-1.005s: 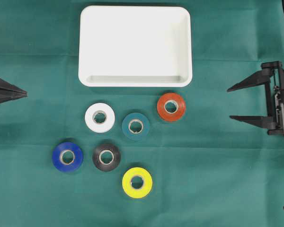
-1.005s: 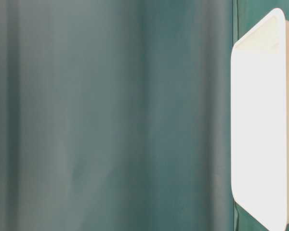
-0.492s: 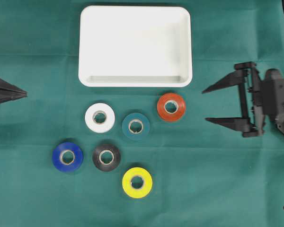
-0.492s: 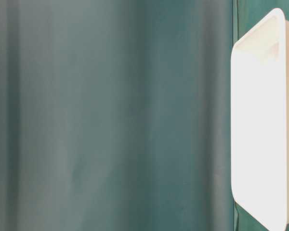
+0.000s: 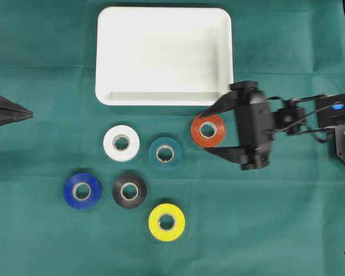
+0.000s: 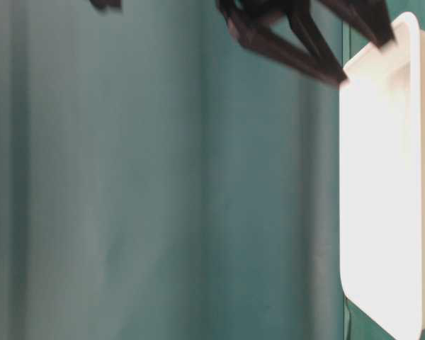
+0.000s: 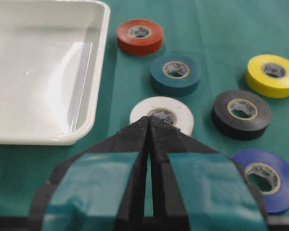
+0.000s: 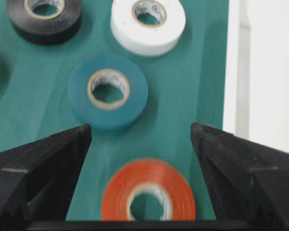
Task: Put the tape into the white case with the right arm.
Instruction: 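Reach the right gripper over the teal tape roll and grasp it, then lift the teal roll and lower it into the white tray, then release the teal roll and retract the right gripper to the right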
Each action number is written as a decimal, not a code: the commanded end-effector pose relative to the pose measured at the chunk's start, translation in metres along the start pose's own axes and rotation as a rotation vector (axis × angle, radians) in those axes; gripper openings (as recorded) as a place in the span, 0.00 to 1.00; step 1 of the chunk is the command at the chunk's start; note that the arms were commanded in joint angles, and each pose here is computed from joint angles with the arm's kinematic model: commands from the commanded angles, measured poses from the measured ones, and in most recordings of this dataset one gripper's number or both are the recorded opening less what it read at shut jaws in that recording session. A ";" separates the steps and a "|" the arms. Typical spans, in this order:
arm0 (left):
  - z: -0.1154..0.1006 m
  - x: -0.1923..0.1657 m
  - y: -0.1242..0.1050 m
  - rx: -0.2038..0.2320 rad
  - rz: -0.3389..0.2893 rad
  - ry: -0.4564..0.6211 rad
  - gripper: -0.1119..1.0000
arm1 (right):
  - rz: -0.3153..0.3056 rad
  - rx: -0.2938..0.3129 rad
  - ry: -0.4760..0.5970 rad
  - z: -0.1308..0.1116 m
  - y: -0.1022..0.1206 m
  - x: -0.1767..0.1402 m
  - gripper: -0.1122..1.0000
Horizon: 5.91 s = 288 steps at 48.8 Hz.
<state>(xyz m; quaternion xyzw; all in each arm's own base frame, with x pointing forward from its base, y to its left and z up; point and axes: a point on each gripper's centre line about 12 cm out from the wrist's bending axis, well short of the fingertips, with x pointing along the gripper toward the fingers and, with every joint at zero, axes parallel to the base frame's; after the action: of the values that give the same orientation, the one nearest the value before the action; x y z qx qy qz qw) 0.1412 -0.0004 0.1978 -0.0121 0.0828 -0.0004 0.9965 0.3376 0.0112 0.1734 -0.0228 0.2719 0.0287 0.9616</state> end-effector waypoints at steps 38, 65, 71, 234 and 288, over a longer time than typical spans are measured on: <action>-0.002 0.001 0.000 -0.004 -0.001 0.005 0.10 | -0.020 0.005 0.139 0.029 -0.008 0.084 0.60; -0.004 0.001 0.000 -0.003 -0.001 0.009 0.10 | -0.027 0.003 0.293 0.016 -0.007 0.102 0.60; -0.004 0.001 0.000 -0.003 -0.001 0.009 0.10 | -0.027 0.003 0.293 0.016 -0.007 0.102 0.60; -0.005 0.000 0.000 -0.004 -0.001 0.011 0.10 | -0.288 0.317 0.319 0.024 -0.136 0.072 0.10; -0.005 0.000 0.000 -0.003 -0.001 0.014 0.10 | -0.285 0.310 0.293 0.014 -0.122 0.030 0.60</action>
<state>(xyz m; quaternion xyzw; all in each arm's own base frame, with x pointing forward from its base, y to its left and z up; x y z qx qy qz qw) 0.1394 -0.0004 0.1884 -0.0136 0.0942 -0.0002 0.9955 0.3872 -0.1102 0.1526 0.0862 0.4289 -0.1527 0.8862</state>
